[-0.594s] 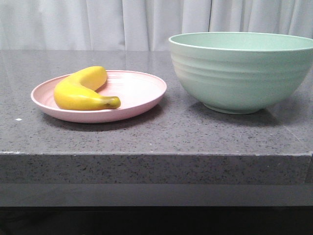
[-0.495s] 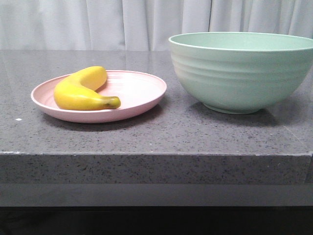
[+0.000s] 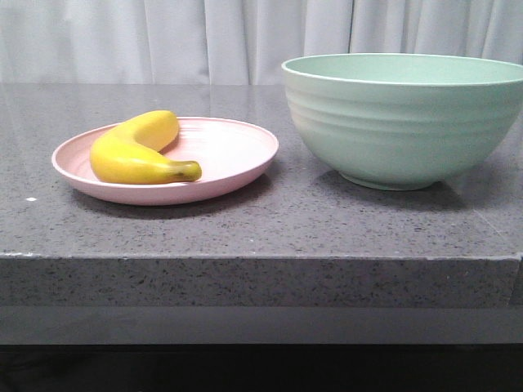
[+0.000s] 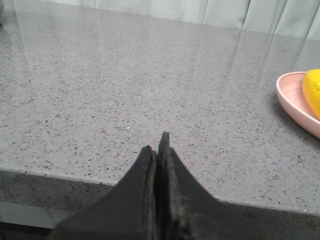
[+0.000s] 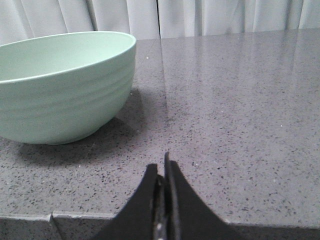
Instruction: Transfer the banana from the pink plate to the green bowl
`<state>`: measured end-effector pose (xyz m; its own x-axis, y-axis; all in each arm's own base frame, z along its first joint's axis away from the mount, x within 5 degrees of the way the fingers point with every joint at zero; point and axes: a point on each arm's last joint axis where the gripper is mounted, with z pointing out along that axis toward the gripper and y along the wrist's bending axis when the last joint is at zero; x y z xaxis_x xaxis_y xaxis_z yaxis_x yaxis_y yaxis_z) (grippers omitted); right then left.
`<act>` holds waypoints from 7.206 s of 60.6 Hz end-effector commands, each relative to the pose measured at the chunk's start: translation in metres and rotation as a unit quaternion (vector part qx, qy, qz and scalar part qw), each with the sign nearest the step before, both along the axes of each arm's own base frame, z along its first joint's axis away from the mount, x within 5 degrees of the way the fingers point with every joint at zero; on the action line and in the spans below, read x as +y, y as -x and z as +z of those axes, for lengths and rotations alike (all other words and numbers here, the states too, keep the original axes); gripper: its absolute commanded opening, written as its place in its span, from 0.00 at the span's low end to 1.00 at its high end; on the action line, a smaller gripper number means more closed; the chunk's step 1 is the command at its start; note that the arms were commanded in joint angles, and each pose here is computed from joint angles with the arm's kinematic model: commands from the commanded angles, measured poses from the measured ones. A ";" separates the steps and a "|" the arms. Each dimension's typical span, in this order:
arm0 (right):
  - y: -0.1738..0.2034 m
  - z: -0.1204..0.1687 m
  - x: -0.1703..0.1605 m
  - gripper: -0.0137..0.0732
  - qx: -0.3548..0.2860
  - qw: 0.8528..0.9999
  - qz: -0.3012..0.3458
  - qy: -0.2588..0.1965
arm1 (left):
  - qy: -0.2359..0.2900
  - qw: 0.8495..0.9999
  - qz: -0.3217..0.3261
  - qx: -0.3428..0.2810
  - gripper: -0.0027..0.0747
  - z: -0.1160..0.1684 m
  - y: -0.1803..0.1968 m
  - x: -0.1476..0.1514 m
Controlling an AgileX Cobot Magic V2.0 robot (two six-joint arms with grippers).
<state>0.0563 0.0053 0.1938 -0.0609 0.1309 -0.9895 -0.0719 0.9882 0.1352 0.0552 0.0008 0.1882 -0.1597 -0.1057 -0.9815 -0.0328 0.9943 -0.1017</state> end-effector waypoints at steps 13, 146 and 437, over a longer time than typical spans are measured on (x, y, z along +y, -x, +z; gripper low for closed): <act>0.001 0.007 -0.002 0.10 -0.047 0.999 -0.009 -0.002 | 0.002 0.999 -0.003 -0.052 0.01 0.008 0.000 0.000; -0.012 0.125 0.002 0.86 -0.031 0.999 0.007 0.002 | -0.037 0.993 -0.109 0.029 0.78 0.145 -0.070 -0.025; -0.279 0.131 0.093 0.47 0.161 0.963 0.209 0.050 | -0.069 0.897 -0.413 0.139 0.78 0.240 -0.140 -0.230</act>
